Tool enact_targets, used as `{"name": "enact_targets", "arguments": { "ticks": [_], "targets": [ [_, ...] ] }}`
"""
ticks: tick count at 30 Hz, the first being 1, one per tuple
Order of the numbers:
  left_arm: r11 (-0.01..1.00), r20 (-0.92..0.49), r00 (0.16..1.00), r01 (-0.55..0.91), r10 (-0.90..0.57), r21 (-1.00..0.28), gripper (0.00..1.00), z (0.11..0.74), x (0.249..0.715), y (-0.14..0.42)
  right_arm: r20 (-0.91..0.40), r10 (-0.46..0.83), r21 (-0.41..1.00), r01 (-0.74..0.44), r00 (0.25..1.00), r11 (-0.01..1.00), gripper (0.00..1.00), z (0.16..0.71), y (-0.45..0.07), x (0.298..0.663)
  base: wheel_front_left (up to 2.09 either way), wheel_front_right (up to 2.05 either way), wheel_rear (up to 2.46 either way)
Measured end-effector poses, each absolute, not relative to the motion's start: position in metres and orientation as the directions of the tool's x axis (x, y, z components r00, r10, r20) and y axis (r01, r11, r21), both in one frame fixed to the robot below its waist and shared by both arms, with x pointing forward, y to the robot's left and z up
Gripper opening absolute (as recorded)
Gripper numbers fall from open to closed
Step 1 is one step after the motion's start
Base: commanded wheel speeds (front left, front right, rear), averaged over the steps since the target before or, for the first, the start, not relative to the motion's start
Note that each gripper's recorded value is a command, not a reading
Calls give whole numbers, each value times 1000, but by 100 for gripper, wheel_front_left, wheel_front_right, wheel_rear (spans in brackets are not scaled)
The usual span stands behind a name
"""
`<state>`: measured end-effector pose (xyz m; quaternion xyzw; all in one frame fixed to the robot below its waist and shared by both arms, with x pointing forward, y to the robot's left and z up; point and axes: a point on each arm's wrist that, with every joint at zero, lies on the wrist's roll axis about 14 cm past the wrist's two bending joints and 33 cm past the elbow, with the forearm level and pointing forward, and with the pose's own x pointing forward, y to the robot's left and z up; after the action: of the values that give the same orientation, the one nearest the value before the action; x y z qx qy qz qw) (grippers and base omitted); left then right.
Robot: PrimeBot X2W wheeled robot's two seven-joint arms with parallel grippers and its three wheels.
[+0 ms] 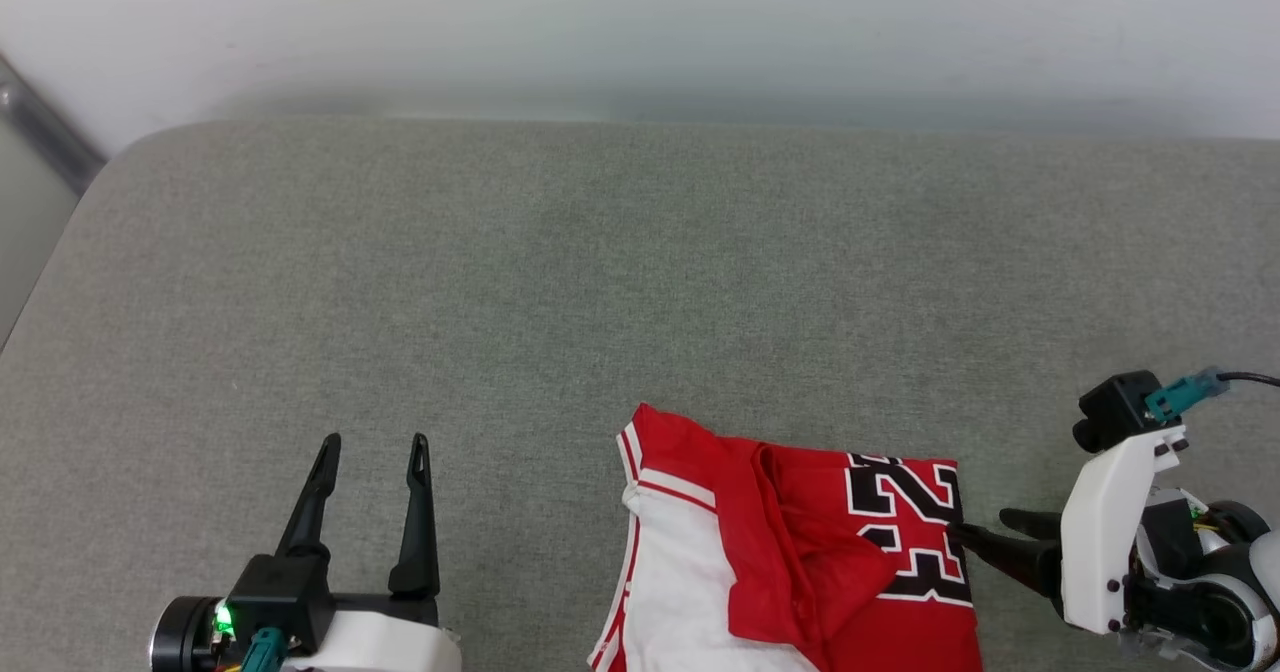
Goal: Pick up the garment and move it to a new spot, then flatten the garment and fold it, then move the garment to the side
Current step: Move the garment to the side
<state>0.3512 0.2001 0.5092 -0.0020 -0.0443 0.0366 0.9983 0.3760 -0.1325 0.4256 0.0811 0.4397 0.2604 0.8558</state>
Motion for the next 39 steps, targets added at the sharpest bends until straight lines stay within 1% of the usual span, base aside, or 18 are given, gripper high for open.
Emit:
{"name": "enact_targets", "arguments": {
  "ticks": [6,10,17,18,19,20,25,28,33,36,39],
  "targets": [
    [997,66,995,-72,72,-3,100,502,364,201,-747,567,464,-340,346,818,100,389,-112,364,0,0,0],
    [997,52,996,-75,75,0,100,497,369,202,-758,588,491,-346,283,800,100,372,-96,358,0,0,0],
    [996,43,995,-85,85,-2,100,494,370,204,-768,595,496,-366,237,787,100,358,-85,352,0,0,0],
    [996,43,995,-86,86,-3,100,494,370,204,-767,595,494,-372,240,786,76,358,-84,352,0,0,0],
    [996,43,995,-85,85,-4,100,494,370,204,-765,596,492,-377,243,785,13,358,-83,352,0,0,0],
    [996,43,995,-86,86,-4,100,494,370,204,-763,598,492,-380,243,783,0,358,-82,351,0,0,0],
    [996,57,994,-88,88,-7,100,499,366,204,-744,613,479,-429,266,766,0,370,-75,353,0,0,0],
    [996,63,994,-92,93,-10,100,501,359,205,-719,622,444,-484,310,754,0,389,-73,361,0,0,0],
    [996,63,994,-84,85,-21,100,501,354,200,-674,622,336,-585,398,738,0,431,-79,373,0,0,0],
    [998,66,996,-61,63,-31,100,502,356,192,-662,603,262,-616,445,743,0,453,-94,374,0,0,0],
    [999,72,997,-22,25,-40,100,503,362,178,-655,571,195,-620,495,760,0,472,-113,375,0,0,0]
  ]
}}
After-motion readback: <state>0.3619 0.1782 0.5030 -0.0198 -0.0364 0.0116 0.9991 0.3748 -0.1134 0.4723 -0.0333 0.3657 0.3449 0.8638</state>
